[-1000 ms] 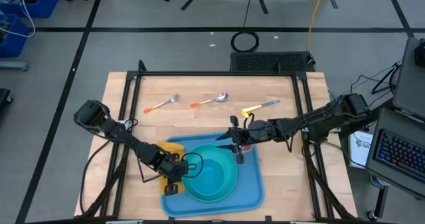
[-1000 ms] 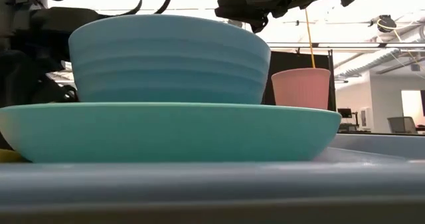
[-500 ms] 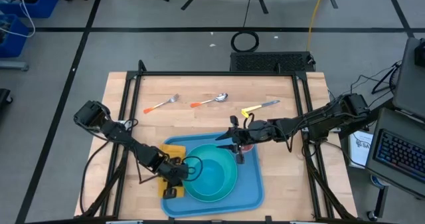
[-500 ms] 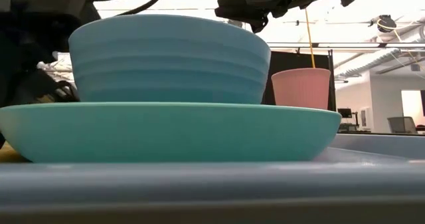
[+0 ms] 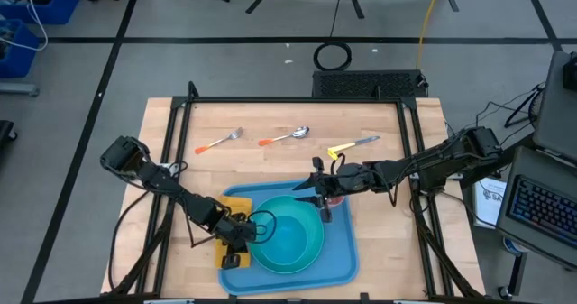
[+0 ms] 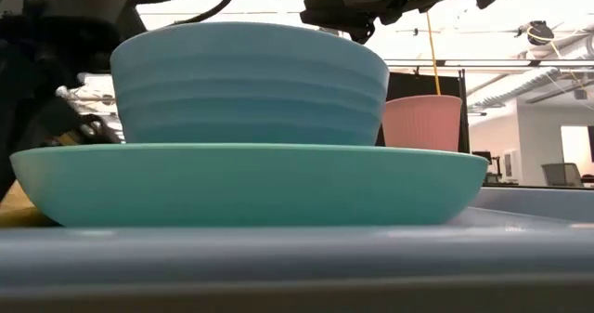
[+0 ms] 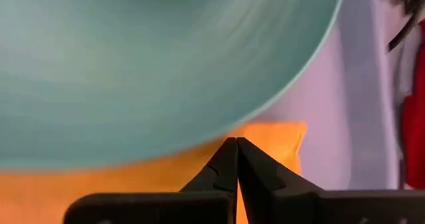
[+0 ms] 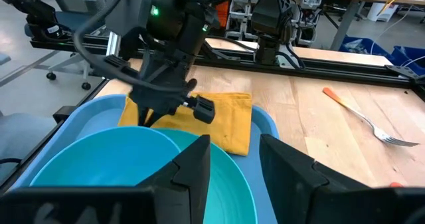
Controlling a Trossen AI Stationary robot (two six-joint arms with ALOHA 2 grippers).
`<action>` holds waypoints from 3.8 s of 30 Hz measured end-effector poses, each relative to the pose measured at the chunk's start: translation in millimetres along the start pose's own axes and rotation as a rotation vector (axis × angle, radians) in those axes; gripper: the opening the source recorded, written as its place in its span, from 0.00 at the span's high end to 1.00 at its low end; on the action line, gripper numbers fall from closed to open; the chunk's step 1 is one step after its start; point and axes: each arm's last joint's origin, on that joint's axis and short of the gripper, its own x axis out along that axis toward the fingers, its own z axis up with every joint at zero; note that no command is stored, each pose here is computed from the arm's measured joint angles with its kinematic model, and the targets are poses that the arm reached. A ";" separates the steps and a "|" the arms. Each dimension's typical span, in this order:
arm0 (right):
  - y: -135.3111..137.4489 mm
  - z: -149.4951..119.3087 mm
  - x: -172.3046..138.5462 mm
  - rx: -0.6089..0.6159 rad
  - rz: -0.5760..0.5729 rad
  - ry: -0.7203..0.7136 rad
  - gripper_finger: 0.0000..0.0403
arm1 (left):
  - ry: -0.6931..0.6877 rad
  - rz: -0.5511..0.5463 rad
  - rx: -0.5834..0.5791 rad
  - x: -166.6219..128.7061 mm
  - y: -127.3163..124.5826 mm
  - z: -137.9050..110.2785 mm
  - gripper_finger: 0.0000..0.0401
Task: Set up tray
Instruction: Put the napkin on the serving tray to the left of the plate
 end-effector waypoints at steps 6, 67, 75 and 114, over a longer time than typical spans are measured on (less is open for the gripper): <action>0.0 0.0 0.0 0.000 0.000 0.000 0.69 | 0.001 0.107 -0.013 -1.0 5.5 -3.3 0.98; -0.1 0.1 0.0 0.008 -0.001 0.000 0.69 | -0.011 0.175 0.002 1.0 15.1 0.1 0.99; -0.1 0.0 0.0 0.008 -0.001 0.001 0.69 | -0.013 0.170 0.060 1.9 14.2 -0.1 0.99; 0.0 -0.3 0.0 0.008 0.000 0.004 0.69 | -0.101 0.172 0.226 4.8 4.8 2.2 0.97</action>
